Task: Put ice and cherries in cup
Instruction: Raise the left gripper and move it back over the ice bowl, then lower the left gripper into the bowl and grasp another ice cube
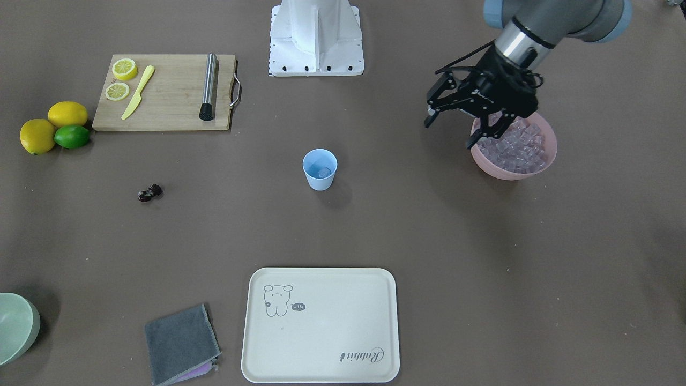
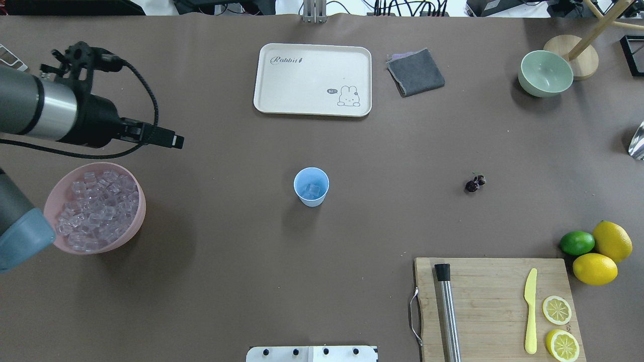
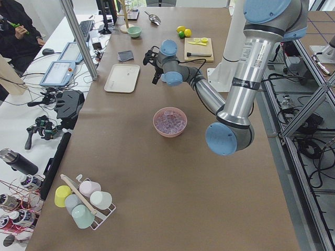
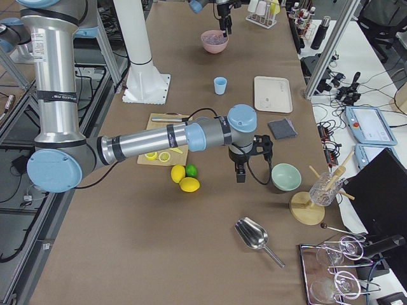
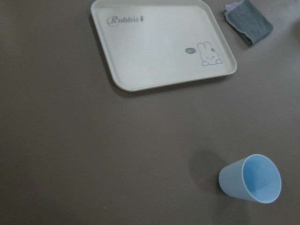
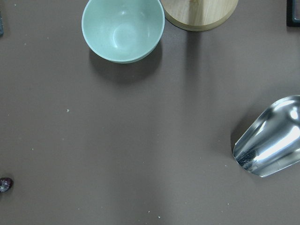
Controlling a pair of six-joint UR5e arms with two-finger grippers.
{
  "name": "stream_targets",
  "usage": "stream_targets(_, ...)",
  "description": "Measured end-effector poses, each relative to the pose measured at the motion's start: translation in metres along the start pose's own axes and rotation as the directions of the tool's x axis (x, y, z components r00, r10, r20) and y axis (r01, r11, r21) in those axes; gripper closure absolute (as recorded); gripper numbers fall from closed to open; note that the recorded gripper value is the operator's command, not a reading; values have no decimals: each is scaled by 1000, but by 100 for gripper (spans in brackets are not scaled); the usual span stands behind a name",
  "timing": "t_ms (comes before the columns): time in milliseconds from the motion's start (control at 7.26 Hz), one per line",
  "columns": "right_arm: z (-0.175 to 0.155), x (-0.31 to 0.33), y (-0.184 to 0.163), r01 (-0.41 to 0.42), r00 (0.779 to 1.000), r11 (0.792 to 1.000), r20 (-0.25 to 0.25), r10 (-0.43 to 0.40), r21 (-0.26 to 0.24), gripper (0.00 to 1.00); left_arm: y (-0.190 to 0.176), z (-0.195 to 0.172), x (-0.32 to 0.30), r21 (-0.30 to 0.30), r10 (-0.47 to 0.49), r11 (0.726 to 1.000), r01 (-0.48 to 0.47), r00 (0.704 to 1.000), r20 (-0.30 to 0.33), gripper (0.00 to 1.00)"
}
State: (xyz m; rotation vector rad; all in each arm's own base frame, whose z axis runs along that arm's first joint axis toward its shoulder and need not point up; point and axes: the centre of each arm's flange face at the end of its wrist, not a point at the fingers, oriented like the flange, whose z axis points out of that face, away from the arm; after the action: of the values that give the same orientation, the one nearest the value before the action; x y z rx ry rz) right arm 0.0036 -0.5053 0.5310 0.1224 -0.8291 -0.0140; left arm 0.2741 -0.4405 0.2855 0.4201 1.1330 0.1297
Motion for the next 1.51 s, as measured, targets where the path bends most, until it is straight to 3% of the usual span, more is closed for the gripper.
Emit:
stream_targets(688,21,-23,0,41,999,998,-2,-41,-37,0,73,-11,-86,-57,-83,994,94,982,171,3)
stream_targets(1239,32,-31,1,55,998,997,-16,-56,-54,0,112,23,-86,-71,-121,986,153,933,339,3)
stream_targets(1514,31,-33,0,58,998,997,-20,-59,-51,0,123,26,-81,-89,-111,984,151,929,353,3)
